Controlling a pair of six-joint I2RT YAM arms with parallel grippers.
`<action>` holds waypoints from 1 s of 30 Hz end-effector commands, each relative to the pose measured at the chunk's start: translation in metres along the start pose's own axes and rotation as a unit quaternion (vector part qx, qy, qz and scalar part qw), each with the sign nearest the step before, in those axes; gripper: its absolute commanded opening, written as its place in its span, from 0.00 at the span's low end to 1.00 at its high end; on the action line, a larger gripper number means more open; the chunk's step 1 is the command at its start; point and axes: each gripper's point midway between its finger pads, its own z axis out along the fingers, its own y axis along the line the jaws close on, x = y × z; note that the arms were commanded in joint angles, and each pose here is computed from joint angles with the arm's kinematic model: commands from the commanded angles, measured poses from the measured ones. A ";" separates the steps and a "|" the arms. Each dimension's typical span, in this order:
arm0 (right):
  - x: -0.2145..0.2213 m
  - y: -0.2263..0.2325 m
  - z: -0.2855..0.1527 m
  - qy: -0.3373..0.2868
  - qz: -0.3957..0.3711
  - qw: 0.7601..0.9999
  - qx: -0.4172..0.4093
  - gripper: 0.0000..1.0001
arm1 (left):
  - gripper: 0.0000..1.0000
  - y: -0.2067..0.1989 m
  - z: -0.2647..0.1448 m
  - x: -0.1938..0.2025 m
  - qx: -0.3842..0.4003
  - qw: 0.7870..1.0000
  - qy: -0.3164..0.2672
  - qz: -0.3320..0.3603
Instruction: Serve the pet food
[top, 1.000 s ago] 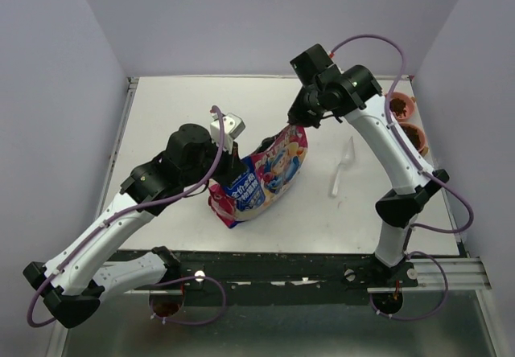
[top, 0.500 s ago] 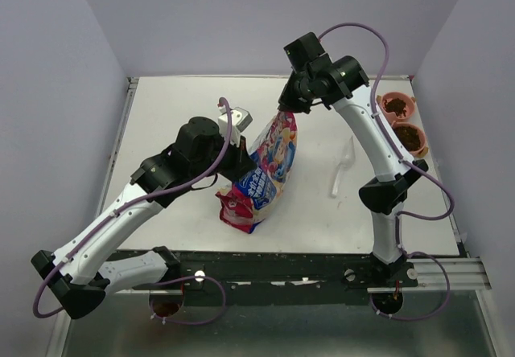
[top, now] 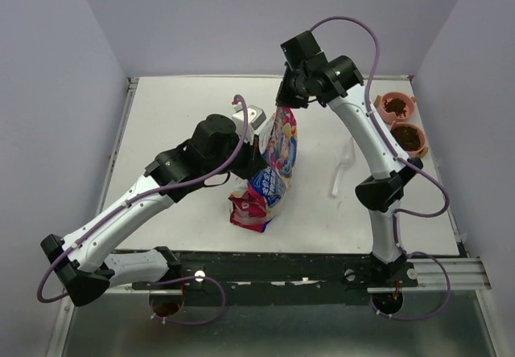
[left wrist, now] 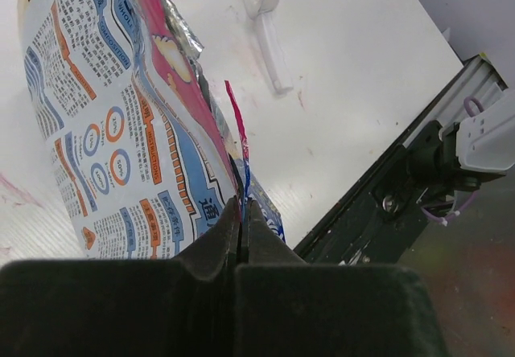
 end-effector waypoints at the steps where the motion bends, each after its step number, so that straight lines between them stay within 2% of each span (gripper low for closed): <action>1: -0.081 0.005 0.020 -0.144 0.054 0.988 -0.011 0.00 | 0.00 -0.059 -0.031 -0.002 0.104 0.994 -0.003 0.019; 6: -0.074 0.004 0.011 -0.130 0.068 0.989 -0.017 0.00 | 0.00 -0.056 -0.030 -0.010 0.087 0.996 -0.005 0.027; 7: -0.069 0.002 0.010 -0.120 0.069 0.990 -0.015 0.01 | 0.09 -0.054 -0.030 -0.013 0.080 0.996 -0.005 0.032; 10: -0.062 -0.003 0.004 -0.112 0.077 0.991 -0.014 0.00 | 0.47 -0.044 -0.024 -0.028 0.045 0.998 -0.007 0.031; 12: -0.060 -0.005 -0.001 -0.108 0.082 0.991 -0.012 0.01 | 0.64 -0.035 -0.020 -0.042 0.015 0.999 -0.018 0.025; 14: -0.057 -0.007 -0.001 -0.101 0.084 0.991 -0.008 0.00 | 0.73 -0.026 -0.016 -0.053 -0.011 1.000 -0.023 0.014; 16: -0.056 -0.007 -0.004 -0.099 0.088 0.991 -0.010 0.01 | 0.75 -0.015 -0.012 -0.065 -0.052 0.998 -0.030 0.008; 20: -0.056 -0.004 -0.008 -0.098 0.097 0.990 -0.016 0.00 | 0.71 0.011 0.006 -0.075 -0.128 0.991 -0.032 0.008; 26: -0.052 -0.004 -0.008 -0.089 0.096 0.991 -0.020 0.01 | 0.68 0.038 0.031 -0.089 -0.206 0.978 -0.040 0.012; 30: -0.055 -0.001 -0.011 -0.094 0.094 0.991 -0.029 0.01 | 0.62 0.046 0.042 -0.098 -0.228 0.972 -0.047 0.020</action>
